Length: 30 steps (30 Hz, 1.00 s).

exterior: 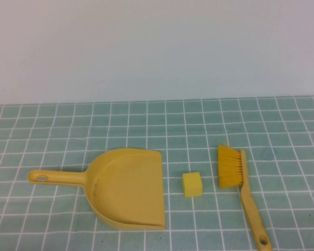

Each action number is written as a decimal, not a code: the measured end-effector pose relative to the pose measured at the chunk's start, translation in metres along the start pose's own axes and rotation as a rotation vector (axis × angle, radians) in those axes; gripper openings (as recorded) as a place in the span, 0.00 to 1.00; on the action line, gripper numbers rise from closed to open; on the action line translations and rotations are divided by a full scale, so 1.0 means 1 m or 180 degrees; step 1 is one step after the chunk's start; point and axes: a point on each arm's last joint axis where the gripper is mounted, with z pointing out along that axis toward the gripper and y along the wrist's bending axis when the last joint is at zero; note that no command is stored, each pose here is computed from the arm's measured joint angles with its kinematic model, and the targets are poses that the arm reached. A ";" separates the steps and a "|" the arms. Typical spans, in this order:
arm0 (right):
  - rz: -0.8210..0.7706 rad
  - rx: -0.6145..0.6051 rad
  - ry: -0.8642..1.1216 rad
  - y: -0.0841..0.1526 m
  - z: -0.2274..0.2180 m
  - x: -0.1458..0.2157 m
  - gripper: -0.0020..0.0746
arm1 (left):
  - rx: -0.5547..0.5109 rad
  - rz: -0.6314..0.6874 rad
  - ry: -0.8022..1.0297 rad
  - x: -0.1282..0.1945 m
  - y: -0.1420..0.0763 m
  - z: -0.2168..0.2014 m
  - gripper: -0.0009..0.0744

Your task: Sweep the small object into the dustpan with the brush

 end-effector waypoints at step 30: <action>-0.0040 0.0008 -0.1302 0.000 -0.007 -0.036 0.03 | 0.0072 -0.0401 -0.1341 -0.038 0.000 -0.008 0.01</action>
